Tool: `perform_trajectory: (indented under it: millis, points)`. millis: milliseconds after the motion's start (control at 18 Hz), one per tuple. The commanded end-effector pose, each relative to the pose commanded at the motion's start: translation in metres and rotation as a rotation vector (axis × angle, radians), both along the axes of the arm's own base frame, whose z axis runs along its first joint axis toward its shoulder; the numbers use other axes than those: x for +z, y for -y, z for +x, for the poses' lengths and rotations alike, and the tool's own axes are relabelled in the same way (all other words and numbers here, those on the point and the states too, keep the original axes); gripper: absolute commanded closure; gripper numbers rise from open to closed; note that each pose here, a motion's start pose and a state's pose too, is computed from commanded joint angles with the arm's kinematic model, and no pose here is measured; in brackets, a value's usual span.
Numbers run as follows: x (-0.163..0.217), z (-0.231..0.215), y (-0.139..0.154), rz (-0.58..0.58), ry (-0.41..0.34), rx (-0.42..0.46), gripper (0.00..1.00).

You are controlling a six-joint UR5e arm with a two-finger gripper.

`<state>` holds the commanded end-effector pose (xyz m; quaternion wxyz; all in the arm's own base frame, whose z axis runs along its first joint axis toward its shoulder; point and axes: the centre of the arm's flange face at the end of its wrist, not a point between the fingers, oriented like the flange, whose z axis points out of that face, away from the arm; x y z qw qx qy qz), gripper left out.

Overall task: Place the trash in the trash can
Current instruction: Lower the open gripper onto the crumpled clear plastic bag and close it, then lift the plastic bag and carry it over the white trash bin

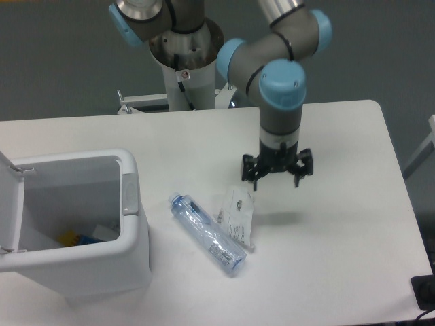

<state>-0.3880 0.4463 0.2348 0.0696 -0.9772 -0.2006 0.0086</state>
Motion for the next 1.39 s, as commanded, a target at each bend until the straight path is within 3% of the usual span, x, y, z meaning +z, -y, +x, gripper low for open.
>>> perform_trajectory:
  millis: [222, 278, 556, 833, 1111, 1278, 1389]
  points:
    - [-0.013, 0.006, -0.008, -0.002, 0.019, -0.016, 0.0]
    - [-0.018, 0.006, -0.008, -0.008, 0.026, -0.016, 0.08]
    - [-0.023, 0.008, -0.007, -0.018, 0.033, -0.016, 1.0]
    - [-0.013, 0.004, -0.004, -0.016, 0.015, -0.013, 1.0]
    - [0.071, -0.031, 0.019, 0.087, -0.11, 0.048, 1.0]
    - [0.141, -0.047, 0.013, 0.279, -0.133, 0.085, 1.0]
    - [0.194, -0.05, 0.015, 0.439, -0.104, 0.2, 1.0]
